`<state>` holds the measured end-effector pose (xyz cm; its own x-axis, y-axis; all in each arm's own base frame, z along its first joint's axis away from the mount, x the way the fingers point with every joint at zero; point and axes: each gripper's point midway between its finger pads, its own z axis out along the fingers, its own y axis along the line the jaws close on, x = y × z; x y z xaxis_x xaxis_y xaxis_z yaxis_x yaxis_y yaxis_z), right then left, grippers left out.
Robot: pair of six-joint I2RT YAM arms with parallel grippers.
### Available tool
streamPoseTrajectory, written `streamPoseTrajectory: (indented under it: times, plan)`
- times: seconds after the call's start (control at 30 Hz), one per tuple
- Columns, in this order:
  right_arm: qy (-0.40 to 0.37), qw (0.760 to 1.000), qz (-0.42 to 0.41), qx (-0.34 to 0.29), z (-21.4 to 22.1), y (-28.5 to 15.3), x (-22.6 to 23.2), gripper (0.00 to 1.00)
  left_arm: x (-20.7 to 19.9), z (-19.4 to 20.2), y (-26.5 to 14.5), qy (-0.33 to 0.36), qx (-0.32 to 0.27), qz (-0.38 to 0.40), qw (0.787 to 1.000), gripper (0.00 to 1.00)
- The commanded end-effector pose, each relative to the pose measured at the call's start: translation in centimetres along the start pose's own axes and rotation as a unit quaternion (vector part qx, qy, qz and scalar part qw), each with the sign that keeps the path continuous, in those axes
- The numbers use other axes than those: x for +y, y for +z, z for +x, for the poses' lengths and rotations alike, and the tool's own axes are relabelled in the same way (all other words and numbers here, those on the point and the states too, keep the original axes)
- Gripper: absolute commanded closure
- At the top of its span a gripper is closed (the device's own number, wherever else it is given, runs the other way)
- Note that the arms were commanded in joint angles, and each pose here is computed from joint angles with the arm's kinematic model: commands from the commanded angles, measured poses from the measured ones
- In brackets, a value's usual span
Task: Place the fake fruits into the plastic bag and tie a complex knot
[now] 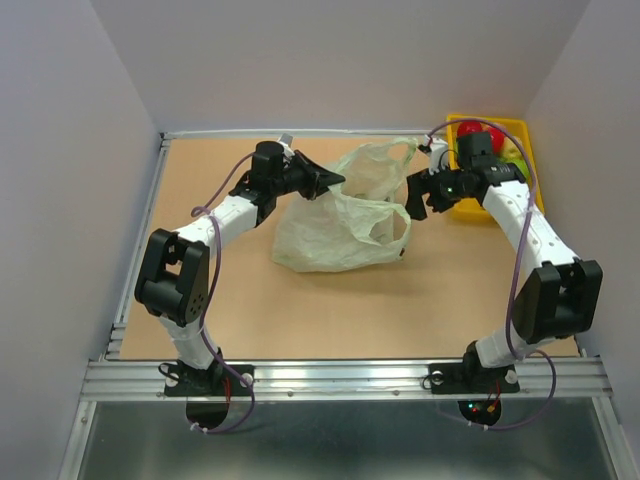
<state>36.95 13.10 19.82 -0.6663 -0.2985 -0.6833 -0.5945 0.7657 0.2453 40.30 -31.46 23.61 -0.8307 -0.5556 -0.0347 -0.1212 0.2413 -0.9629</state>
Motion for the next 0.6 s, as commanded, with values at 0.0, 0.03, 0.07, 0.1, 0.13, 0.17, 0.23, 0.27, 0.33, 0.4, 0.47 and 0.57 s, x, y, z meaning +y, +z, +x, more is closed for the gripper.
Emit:
streamPoseTrajectory:
  times: [0.0,0.03,0.07,0.1,0.13,0.17,0.23,0.27,0.33,0.4,0.47,0.57]
  plan:
    - [0.004,0.998,0.046,-0.034,1.0,-2.2,-0.1,0.07,-2.8,-0.5,-0.3,0.032,-0.003,0.043,0.999,1.0]
    - [0.011,0.998,0.042,-0.043,0.8,-2.4,-0.1,0.07,-3.0,-0.5,-0.5,0.033,-0.006,0.044,0.998,1.0]
    - [0.015,0.998,0.036,-0.049,0.6,-2.7,-0.2,0.06,-2.7,-0.6,-0.6,0.033,-0.008,0.041,0.999,1.0]
    - [0.02,0.998,0.023,-0.059,0.0,-3.0,0.0,0.06,-2.6,-1.0,-0.9,0.033,-0.014,0.038,0.999,1.0]
    - [0.026,0.997,0.018,-0.064,-0.3,-3.2,-0.1,0.07,-2.8,-1.1,-1.1,0.036,-0.017,0.039,0.998,1.0]
    - [0.034,0.997,0.022,-0.07,-0.4,-3.6,-1.0,0.06,-2.8,-1.4,-1.3,0.037,-0.019,0.039,0.998,1.0]
    - [0.036,0.997,0.028,-0.067,-0.4,-3.2,-2.1,0.06,-2.8,-2.5,-2.1,0.037,-0.031,0.04,0.998,1.0]
    - [0.036,0.997,0.028,-0.065,-0.4,-2.9,-2.4,0.06,-2.8,-2.8,-2.4,0.038,-0.034,0.041,0.998,1.0]
    - [0.04,0.996,0.033,-0.068,-0.4,-2.0,-3.2,0.06,-2.9,-3.5,-3.0,0.041,-0.041,0.044,0.997,1.0]
    - [0.058,0.995,0.037,-0.068,-0.5,-0.6,-4.2,0.07,-2.7,-4.6,-3.6,0.043,-0.053,0.043,0.997,1.0]
    - [0.086,0.993,0.041,-0.072,-0.8,0.7,-5.2,0.07,-2.6,-5.3,-4.3,0.041,-0.062,0.043,0.996,1.0]
    - [0.115,0.99,0.032,-0.075,-0.7,2.6,-5.8,0.06,-2.7,-6.0,-4.9,0.045,-0.069,0.043,0.996,1.0]
